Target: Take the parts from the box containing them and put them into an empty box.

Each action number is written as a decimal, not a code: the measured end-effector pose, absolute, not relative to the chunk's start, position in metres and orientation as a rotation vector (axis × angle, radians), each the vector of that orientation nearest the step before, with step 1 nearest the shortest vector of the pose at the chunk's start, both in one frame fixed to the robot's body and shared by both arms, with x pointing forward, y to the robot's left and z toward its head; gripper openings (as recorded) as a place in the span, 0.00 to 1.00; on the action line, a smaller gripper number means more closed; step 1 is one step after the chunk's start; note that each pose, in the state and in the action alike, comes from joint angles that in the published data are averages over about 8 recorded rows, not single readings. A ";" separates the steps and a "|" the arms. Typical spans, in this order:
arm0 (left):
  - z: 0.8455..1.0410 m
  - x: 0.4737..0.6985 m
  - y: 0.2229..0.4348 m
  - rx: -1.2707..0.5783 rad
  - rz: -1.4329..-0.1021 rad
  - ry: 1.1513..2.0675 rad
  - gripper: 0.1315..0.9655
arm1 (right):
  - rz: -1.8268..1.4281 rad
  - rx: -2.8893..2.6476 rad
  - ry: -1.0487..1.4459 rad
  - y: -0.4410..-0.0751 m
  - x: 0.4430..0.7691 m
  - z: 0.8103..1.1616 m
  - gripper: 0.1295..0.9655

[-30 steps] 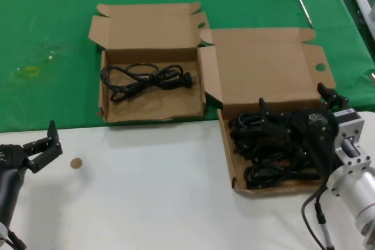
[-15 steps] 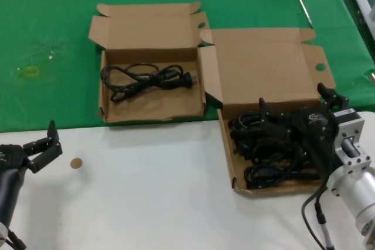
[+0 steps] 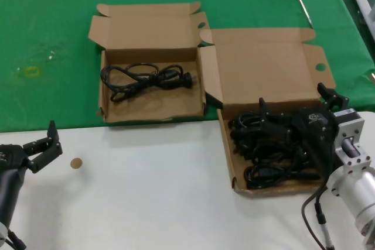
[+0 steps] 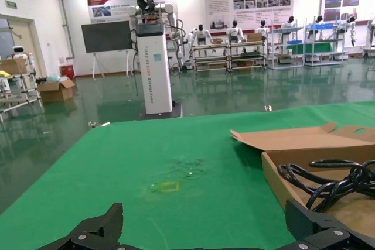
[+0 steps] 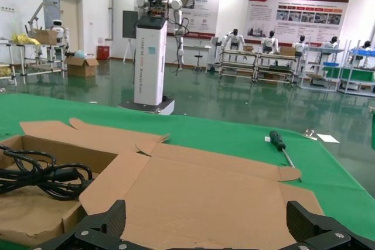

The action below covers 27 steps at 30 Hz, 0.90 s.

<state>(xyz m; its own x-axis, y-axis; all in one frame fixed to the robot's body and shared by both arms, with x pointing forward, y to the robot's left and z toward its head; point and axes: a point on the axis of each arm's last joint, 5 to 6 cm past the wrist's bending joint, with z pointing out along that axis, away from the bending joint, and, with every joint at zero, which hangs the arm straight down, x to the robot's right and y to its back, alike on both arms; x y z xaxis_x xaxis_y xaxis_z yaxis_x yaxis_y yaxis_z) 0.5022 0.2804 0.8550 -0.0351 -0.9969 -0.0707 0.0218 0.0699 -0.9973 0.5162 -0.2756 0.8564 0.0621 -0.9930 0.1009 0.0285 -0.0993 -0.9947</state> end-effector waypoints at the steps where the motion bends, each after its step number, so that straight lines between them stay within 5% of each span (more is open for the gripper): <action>1: 0.855 0.502 0.280 -1.125 -1.193 1.253 1.00 | -1.247 -1.293 1.094 -0.276 0.516 0.856 1.00; 27: 0.855 0.502 0.280 -1.125 -1.193 1.253 1.00 | -1.247 -1.293 1.094 -0.276 0.516 0.856 1.00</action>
<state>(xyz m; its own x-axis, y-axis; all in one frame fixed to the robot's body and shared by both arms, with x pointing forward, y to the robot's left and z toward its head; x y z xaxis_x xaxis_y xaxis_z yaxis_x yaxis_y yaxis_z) 0.5022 0.2804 0.8550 -0.0351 -0.9969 -0.0707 0.0218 0.0699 -0.9973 0.5162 -0.2756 0.8564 0.0621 -0.9930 0.1009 0.0285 -0.0993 -0.9947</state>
